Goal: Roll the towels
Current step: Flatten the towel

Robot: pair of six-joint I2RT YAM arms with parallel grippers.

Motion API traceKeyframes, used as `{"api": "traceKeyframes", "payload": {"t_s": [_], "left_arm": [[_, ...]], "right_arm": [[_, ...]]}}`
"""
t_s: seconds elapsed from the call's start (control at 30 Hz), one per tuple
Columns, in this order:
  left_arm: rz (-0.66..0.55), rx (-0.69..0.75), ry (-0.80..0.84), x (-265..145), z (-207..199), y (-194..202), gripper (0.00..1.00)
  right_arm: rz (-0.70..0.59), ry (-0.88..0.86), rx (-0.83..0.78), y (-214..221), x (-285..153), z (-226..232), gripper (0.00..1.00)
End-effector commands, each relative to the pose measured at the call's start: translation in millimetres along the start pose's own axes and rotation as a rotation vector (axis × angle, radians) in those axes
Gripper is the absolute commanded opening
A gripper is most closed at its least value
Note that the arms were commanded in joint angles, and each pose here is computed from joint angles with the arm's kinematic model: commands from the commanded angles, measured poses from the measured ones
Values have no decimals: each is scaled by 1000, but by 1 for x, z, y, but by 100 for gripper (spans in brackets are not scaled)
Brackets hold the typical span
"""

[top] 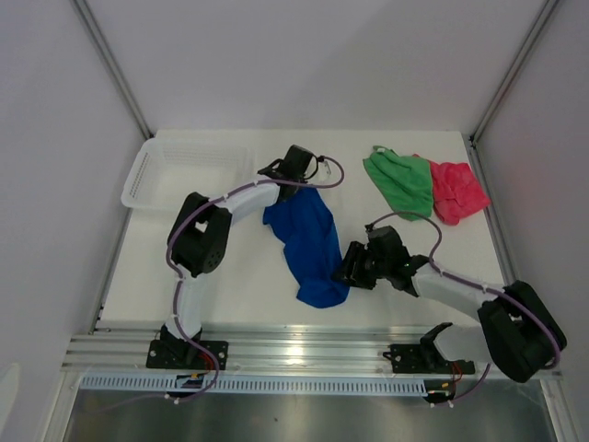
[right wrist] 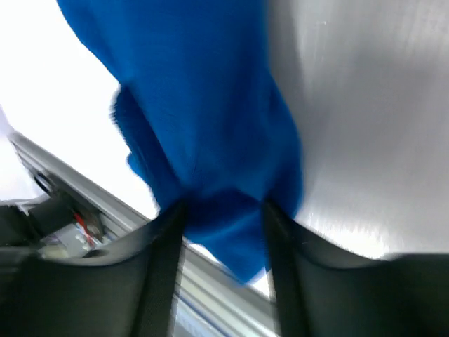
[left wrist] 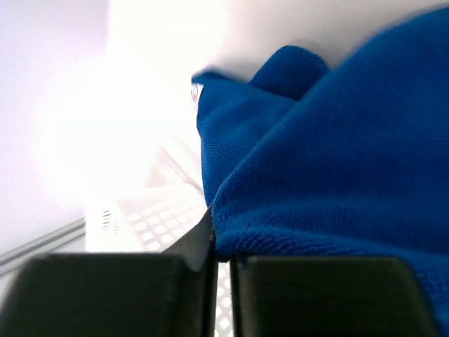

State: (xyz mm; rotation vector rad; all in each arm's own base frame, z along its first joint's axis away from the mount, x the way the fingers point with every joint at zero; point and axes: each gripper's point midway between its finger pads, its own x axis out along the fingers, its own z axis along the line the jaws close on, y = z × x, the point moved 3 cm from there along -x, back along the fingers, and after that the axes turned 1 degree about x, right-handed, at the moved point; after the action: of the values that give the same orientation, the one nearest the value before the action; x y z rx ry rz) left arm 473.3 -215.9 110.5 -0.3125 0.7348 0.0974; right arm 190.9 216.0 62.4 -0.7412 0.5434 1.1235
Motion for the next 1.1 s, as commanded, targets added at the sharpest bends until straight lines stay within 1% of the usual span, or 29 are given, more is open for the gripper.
{"api": "traceKeyframes", "payload": {"t_s": [0.0, 0.03, 0.07, 0.1, 0.17, 0.23, 0.27, 0.3, 0.33, 0.37, 0.4, 0.43, 0.47, 0.5, 0.53, 0.57, 0.6, 0.63, 0.7, 0.73, 0.77, 0.83, 0.87, 0.9, 0.97, 1.07], "left_arm": [[-36, -84, -138, -11, 40, -19, 11], [-57, -83, -113, -13, 38, -22, 26], [-68, -80, -99, -21, 37, -22, 55], [-82, -73, -91, -27, 35, -25, 67], [-82, -66, -55, -35, 26, -21, 85], [-108, -96, -46, -58, 33, -20, 87], [-127, -125, -19, -67, 31, -21, 93], [-118, -135, 6, -76, 29, -16, 94], [-143, -162, -4, -96, 39, -15, 94], [-149, -192, 14, -106, 36, -11, 94], [-150, -197, 68, -115, 25, -5, 94], [-198, -231, 57, -143, 36, -3, 93], [-215, -270, 79, -157, 34, 0, 93], [-202, -266, 161, -165, 13, 12, 93], [-244, -291, 161, -192, 19, 17, 93], [-239, -304, 211, -199, 4, 26, 93], [-236, -314, 223, -208, 0, 34, 93], [-255, -327, 220, -229, 1, 45, 93], [-210, -324, 245, -234, -21, 69, 93], [-208, -330, 229, -238, -22, 76, 93], [-204, -329, 219, -244, -31, 91, 94], [-149, -317, 222, -240, -52, 114, 94], [-161, -325, 209, -247, -53, 119, 95], [-135, -320, 227, -243, -66, 130, 95], [-149, -339, 214, -248, -68, 134, 95], [-133, -343, 227, -246, -77, 141, 95]], "right_arm": [[-126, 40, 142, -15, -20, -1, 57], [-189, 43, 122, -27, -33, 2, 59], [-232, 119, 105, -36, -42, -14, 60], [-260, 145, 84, -43, -49, -17, 60], [-331, 209, 6, -62, -66, -16, 59], [-361, 230, -46, -73, -73, -11, 56], [-371, 219, -94, -82, -75, -3, 53], [-376, 208, -120, -87, -75, 3, 50], [-375, 196, -143, -91, -74, 9, 48], [-365, 195, -164, -96, -67, 11, 46], [-339, 136, -218, -100, -66, 28, 43], [-325, 131, -237, -103, -62, 33, 41], [-318, 124, -263, -106, -57, 38, 40], [-308, 141, -309, -113, -48, 47, 40], [-304, 166, -334, -116, -42, 50, 41], [-292, 189, -354, -124, -31, 56, 43], [-301, 237, -374, -126, -25, 58, 43], [-277, 270, -410, -125, -19, 58, 42], [-252, 308, -486, -119, 0, 69, 41], [-260, 340, -527, -119, 4, 70, 40], [-253, 353, -551, -116, 9, 72, 36], [-221, 385, -596, -107, 24, 75, 31], [-209, 395, -600, -105, 29, 74, 26], [-180, 418, -601, -101, 38, 68, 25], [-159, 444, -607, -97, 43, 67, 25], [-143, 477, -616, -89, 48, 61, 29]]}}
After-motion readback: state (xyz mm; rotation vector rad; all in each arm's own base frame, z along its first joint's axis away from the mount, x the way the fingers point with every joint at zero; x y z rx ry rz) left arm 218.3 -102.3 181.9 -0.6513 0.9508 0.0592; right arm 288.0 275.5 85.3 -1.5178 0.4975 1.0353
